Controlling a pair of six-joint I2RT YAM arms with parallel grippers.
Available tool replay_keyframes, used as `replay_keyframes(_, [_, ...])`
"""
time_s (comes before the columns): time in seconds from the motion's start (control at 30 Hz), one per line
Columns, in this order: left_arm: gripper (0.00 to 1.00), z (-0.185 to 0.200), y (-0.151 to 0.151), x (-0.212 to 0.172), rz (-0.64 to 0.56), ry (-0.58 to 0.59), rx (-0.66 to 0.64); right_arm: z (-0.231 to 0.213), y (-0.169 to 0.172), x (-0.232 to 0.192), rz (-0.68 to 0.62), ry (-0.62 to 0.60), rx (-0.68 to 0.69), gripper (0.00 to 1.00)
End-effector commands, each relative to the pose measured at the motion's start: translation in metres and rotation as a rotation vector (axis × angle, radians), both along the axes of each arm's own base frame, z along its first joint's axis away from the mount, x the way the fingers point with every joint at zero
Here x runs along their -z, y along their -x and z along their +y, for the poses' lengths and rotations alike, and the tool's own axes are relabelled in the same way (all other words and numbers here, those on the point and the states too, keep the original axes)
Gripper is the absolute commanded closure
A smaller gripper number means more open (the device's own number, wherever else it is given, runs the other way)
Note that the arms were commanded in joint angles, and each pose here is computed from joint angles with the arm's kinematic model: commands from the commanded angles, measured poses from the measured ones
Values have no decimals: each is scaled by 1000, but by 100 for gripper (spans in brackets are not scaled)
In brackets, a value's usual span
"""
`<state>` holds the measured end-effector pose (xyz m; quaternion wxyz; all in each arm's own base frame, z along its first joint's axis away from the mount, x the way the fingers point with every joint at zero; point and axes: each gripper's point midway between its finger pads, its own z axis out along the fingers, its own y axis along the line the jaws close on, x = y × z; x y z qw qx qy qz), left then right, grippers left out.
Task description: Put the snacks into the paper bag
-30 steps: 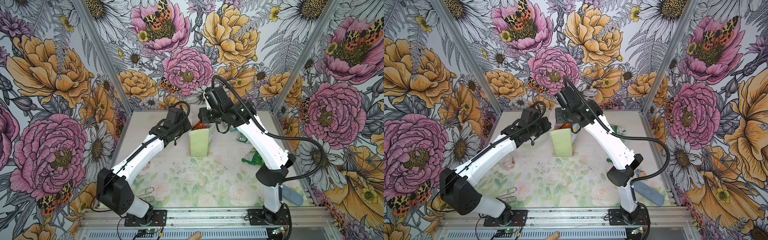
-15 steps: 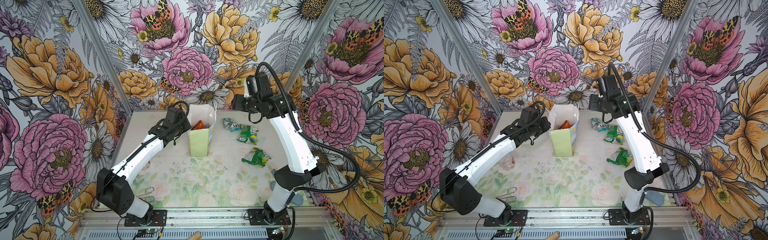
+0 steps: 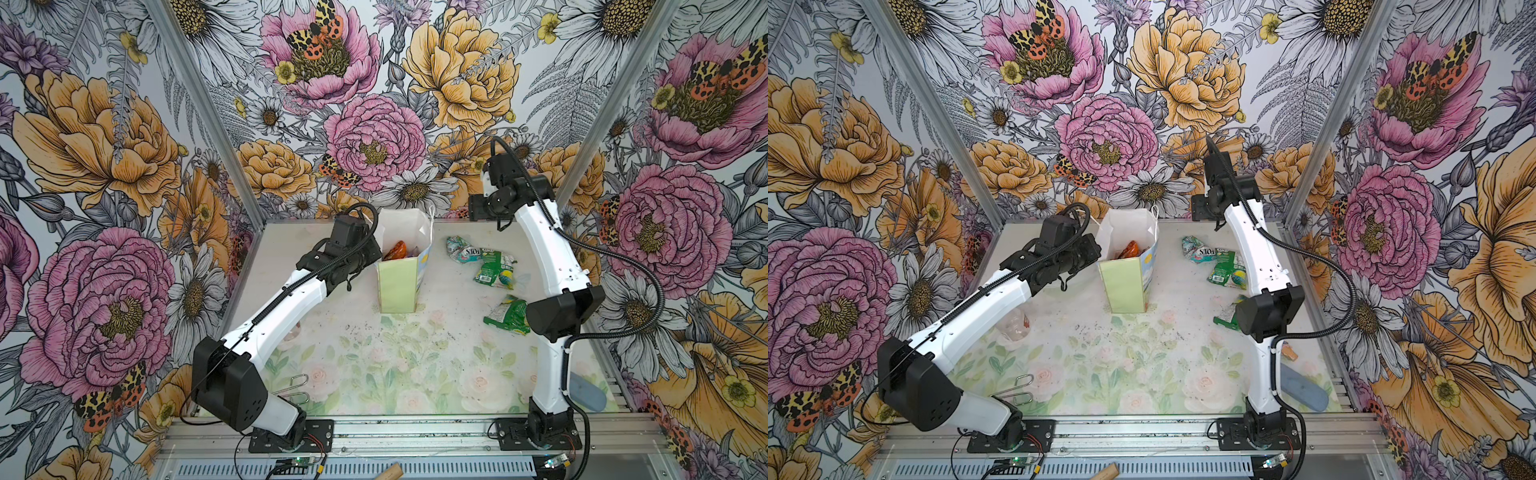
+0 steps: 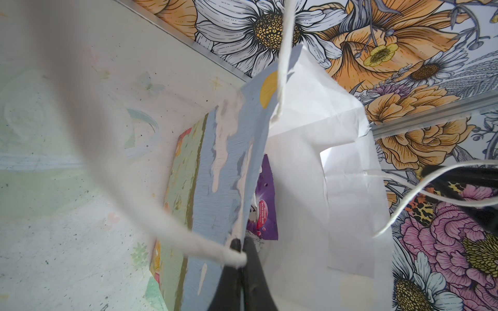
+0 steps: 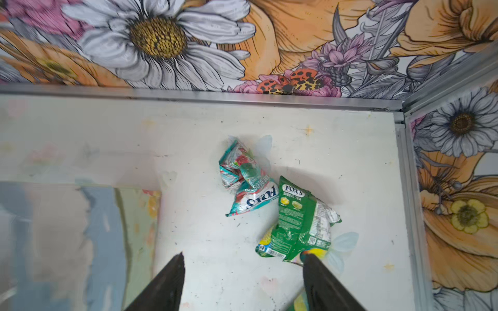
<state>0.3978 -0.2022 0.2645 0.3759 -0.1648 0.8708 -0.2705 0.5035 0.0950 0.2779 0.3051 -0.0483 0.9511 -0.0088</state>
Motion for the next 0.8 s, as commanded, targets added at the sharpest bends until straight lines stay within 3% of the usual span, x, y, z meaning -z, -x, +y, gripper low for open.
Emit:
replay_keyframes(0.0, [100, 4, 2, -7, -23, 18, 1, -15, -10, 12, 10, 199, -57, 28])
replay_keyframes(0.17, [100, 5, 3, -5, -19, 17, -1, -21, -28, 59, 81, 285, -115, 30])
replay_keyframes(0.43, [100, 7, 3, -4, -17, 16, -9, 2, -52, 113, 94, 206, -238, 30])
replay_keyframes(0.77, [100, 6, 3, -5, -19, 23, -8, 12, -56, 160, 165, 185, -247, 25])
